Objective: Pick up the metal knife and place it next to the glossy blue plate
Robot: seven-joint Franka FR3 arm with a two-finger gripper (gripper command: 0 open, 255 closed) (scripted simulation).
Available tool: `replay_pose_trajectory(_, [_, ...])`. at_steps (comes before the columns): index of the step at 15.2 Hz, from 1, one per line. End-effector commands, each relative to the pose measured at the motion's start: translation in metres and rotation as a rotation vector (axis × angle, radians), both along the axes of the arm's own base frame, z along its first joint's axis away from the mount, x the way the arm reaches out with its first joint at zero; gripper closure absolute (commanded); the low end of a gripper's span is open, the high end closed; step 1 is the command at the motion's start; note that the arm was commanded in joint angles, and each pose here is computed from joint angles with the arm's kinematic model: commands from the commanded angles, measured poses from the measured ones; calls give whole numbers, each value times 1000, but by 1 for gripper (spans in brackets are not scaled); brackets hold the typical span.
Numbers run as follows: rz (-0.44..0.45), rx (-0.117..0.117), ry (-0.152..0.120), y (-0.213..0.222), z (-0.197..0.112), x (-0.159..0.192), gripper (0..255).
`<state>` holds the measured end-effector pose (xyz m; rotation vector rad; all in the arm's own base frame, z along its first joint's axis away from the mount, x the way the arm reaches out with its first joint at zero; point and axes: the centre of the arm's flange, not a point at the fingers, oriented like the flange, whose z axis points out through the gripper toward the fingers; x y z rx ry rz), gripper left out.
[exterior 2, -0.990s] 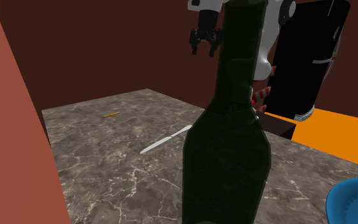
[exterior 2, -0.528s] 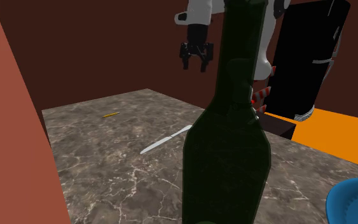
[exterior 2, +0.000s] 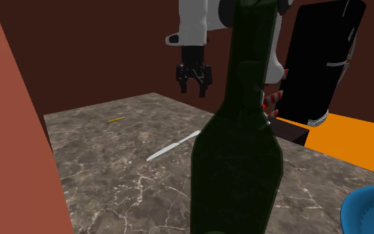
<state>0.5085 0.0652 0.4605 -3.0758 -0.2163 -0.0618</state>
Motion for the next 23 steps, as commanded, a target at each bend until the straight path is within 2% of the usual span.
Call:
replay_pose_trajectory(1, [1, 13, 12, 7, -14, 19, 0])
replay_pose_trajectory(10, [4, 65, 60, 43, -84, 103, 0])
replay_pose_trajectory(17, [4, 65, 60, 47, -121, 102, 0])
replay_pose_trajectory(23, [4, 65, 60, 48, -124, 102, 0])
